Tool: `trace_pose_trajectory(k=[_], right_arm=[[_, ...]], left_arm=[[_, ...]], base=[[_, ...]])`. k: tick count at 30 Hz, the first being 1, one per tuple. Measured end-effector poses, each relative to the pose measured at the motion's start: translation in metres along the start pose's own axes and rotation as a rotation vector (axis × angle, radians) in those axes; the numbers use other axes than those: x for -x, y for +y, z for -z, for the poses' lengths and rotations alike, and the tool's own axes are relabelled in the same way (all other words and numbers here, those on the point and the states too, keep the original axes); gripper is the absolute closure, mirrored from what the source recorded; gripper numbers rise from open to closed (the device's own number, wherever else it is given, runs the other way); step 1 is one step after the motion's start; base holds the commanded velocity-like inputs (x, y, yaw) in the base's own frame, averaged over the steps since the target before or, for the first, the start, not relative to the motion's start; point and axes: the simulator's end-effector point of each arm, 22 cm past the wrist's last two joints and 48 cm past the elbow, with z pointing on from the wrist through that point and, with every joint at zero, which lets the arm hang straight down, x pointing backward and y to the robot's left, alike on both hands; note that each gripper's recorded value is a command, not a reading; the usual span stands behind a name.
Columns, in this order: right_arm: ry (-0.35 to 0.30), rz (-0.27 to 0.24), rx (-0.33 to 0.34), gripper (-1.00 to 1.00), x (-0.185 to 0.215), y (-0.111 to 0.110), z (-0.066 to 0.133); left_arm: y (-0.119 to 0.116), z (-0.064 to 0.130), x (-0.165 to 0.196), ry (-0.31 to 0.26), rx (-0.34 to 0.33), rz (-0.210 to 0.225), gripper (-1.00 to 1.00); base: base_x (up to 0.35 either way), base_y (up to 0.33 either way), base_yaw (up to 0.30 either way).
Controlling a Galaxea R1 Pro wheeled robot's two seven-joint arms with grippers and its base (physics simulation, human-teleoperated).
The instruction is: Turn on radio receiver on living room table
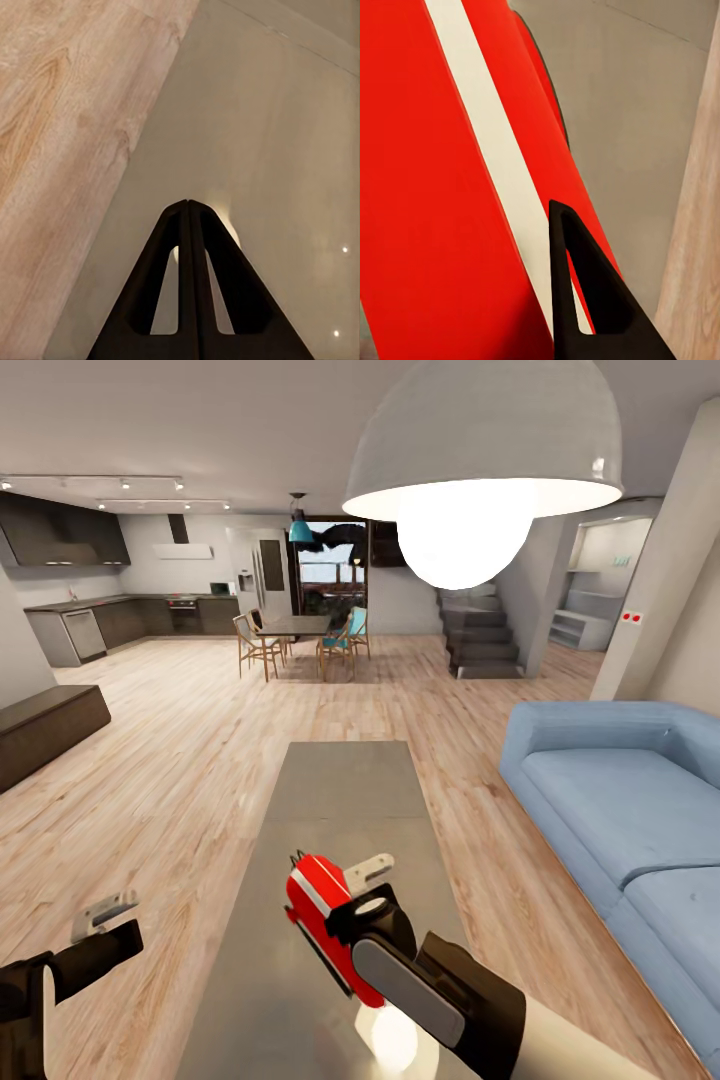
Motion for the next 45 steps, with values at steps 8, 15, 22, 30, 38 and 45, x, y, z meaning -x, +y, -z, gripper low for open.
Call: trace_pose_trajectory(k=[8, 15, 22, 30, 38, 45], right_arm=[[-0.021, -0.027, -0.001, 1.00, 0.005, -0.001, 0.001], [-0.060, -0.109, -0.006, 1.00, 0.015, -0.006, 0.000], [0.097, -0.207, -0.113, 1.00, -0.027, -0.057, -0.043], [0.309, -0.297, -0.109, 1.00, -0.085, -0.085, -0.099], [0.381, -0.299, -0.158, 1.00, -0.106, -0.102, -0.109], [0.376, -0.301, -0.158, 1.00, -0.104, -0.101, -0.109]], left_arm=[[0.000, 0.000, -0.001, 0.002, 0.000, 0.001, 1.00], [-0.001, -0.003, -0.014, 0.040, 0.024, -0.006, 1.00], [0.002, -0.003, -0.022, 0.069, 0.047, -0.009, 1.00], [-0.001, -0.004, -0.024, 0.073, 0.043, -0.008, 1.00], [-0.039, -0.012, -0.034, 0.097, -0.017, -0.054, 1.00], [-0.053, -0.013, -0.034, 0.101, -0.037, -0.084, 1.00]], base=[[0.000, 0.000, 0.000], [0.000, 0.000, 0.000], [0.000, 0.000, 0.000], [0.000, 0.000, 0.000], [0.000, 0.000, 0.000], [0.000, 0.000, 0.000]])
